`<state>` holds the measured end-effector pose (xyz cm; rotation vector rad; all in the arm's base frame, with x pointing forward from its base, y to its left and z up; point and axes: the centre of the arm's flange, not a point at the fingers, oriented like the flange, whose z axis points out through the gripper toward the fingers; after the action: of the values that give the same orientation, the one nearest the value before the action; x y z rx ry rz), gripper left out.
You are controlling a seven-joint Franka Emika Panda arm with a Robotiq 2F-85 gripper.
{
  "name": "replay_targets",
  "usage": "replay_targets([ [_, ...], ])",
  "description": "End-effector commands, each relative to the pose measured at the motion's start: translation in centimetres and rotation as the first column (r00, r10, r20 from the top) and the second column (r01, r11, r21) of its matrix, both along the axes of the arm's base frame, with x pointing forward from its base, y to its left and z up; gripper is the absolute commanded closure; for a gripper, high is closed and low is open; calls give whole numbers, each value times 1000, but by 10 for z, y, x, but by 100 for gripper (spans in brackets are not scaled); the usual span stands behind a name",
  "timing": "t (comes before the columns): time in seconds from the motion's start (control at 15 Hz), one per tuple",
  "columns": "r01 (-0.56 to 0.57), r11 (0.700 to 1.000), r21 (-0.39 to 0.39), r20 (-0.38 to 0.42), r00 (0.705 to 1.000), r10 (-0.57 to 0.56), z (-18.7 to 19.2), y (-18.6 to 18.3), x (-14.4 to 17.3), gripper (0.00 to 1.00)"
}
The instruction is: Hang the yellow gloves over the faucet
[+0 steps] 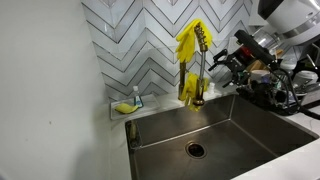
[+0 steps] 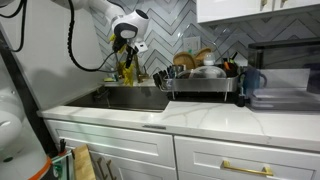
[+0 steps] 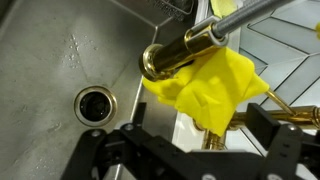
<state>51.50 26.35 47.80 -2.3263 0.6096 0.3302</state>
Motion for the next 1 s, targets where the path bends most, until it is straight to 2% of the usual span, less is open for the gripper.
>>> replay_targets([
  [0.0,13,1000,19,-69,998,-12,-5,12,13,0],
  [0.33,40,999,23,-113,993,-38,-13,22,29,2],
  [0.47,49,999,19,-126,991,-46,-17,25,34,17],
  [0.53,51,999,17,-135,990,-48,-19,26,36,30],
  [0.93,62,998,20,-164,985,-58,-27,31,42,77],
])
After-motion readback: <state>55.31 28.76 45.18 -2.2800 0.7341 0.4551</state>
